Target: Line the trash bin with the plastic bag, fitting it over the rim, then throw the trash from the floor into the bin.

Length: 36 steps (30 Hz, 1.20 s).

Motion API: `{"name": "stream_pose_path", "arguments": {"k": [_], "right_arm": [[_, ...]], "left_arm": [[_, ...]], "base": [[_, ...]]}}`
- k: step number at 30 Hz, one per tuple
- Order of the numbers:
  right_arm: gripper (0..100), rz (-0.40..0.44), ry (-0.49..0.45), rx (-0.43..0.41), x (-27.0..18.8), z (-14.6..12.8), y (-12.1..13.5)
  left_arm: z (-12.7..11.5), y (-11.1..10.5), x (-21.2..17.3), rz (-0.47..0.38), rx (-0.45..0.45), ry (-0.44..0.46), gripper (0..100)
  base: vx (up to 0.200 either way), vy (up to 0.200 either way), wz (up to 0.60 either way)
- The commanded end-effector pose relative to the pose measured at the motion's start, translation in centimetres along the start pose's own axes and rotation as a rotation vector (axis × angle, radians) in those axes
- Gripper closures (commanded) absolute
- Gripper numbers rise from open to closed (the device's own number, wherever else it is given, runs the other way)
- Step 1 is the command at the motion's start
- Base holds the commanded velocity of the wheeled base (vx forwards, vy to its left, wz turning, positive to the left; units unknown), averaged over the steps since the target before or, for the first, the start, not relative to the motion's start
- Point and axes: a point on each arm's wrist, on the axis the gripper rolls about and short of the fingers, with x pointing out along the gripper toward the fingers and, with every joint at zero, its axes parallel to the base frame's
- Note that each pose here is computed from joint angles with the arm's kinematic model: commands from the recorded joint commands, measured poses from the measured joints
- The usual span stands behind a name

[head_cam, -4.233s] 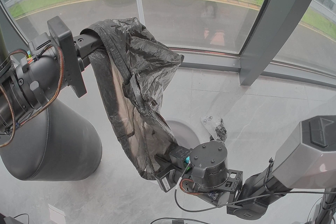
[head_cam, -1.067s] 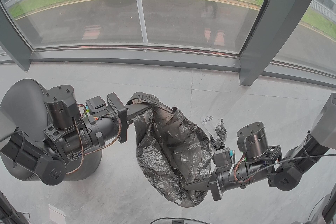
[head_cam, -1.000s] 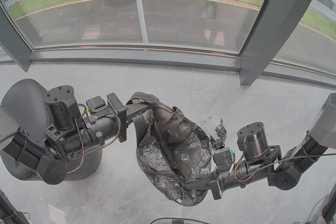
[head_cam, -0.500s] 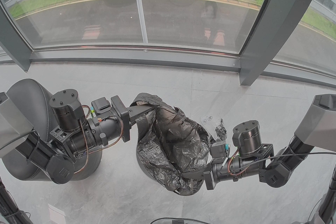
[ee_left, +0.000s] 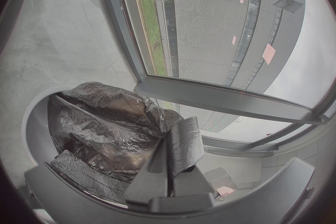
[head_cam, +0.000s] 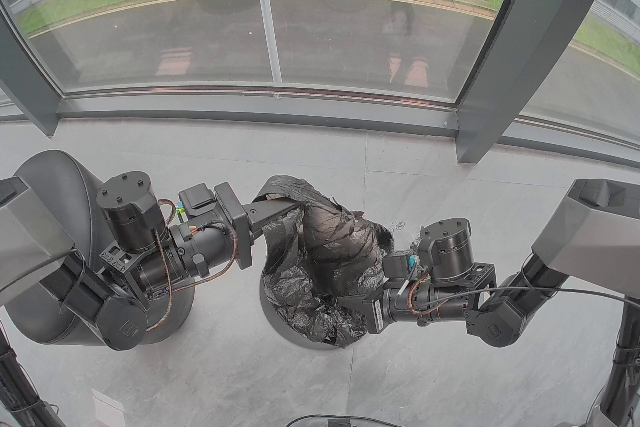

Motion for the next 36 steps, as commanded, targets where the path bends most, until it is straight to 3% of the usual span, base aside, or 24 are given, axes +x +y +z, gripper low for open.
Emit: {"name": "stream_pose_path", "arguments": {"k": [1, 5, 23, 28, 36], "right_arm": [[100, -0.041, 0.002, 0.005, 1.3, -0.3, -0.7], [100, -0.071, 0.000, 0.006, 1.8, -0.5, -1.0], [100, -0.063, -0.033, -0.002, 0.7, -0.6, -0.3], [100, -0.053, 0.021, 0.003, -0.8, -2.4, 0.6], [100, -0.042, 0.007, -0.002, -1.8, -5.0, 0.7]], "left_arm": [[0.4, 0.8, 0.1, 0.005, 0.001, -0.012, 100], [0.4, 1.2, 0.2, -0.006, 0.008, -0.016, 100], [0.1, 1.7, 0.0, 0.009, -0.003, -0.013, 100], [-0.5, 2.4, -0.5, 0.042, -0.023, -0.006, 100], [-1.1, 3.1, -1.1, 0.069, -0.041, 0.003, 100]], "base": [[0.000, 0.000, 0.00], [0.000, 0.000, 0.00], [0.000, 0.000, 0.00], [0.000, 0.000, 0.00], [0.000, 0.000, 0.00]]}}
